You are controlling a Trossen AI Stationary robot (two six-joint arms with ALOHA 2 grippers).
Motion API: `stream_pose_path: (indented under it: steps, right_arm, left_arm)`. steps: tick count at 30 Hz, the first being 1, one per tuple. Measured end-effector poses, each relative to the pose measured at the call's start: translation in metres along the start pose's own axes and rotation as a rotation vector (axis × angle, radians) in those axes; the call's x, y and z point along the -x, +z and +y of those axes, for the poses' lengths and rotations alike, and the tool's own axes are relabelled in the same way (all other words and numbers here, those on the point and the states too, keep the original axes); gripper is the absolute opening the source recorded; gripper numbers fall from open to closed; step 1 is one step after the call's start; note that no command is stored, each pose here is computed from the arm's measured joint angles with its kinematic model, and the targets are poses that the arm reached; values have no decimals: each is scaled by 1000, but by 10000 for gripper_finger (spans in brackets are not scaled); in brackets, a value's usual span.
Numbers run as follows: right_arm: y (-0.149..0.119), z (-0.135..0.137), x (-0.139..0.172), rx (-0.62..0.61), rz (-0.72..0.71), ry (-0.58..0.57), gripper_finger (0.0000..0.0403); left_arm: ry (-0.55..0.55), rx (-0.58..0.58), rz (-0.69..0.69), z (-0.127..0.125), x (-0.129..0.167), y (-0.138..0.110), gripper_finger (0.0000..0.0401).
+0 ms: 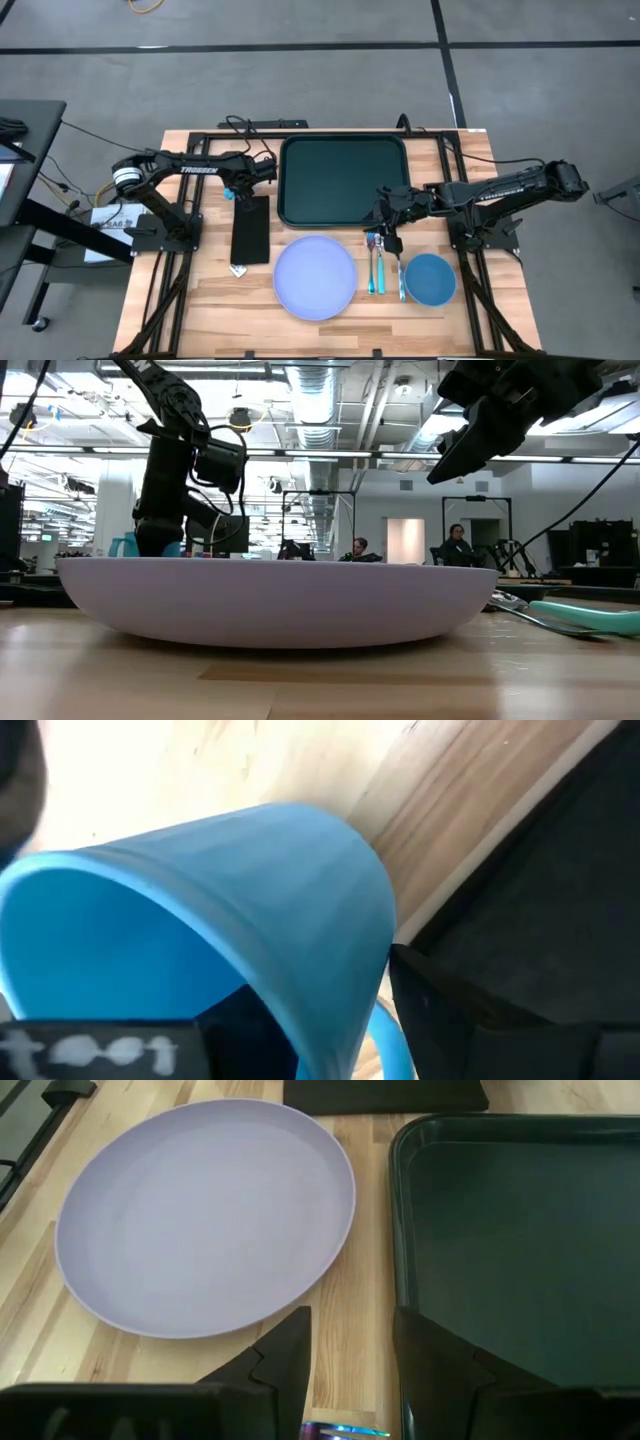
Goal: Set up tray
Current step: Put the light blue cup on the black tray
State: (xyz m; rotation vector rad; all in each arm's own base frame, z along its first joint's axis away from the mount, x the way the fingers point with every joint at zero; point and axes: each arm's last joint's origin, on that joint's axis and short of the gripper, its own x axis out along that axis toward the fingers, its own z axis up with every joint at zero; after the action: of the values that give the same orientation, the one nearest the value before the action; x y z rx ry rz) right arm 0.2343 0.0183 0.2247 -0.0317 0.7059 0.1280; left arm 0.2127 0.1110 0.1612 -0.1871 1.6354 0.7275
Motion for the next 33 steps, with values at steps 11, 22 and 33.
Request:
stream_pose_path:
  steps: [11,22,33]
  right_arm:
    - [0,0,0,0,0,0,134]
    - [0,0,0,0,0,0,134]
    - [0,0,0,0,0,0,134]
  left_arm:
    - [6,-15,3,0,0,0,128]
    - [6,-42,11,0,0,-1,32]
    - [9,-147,4,5,25,8,8]
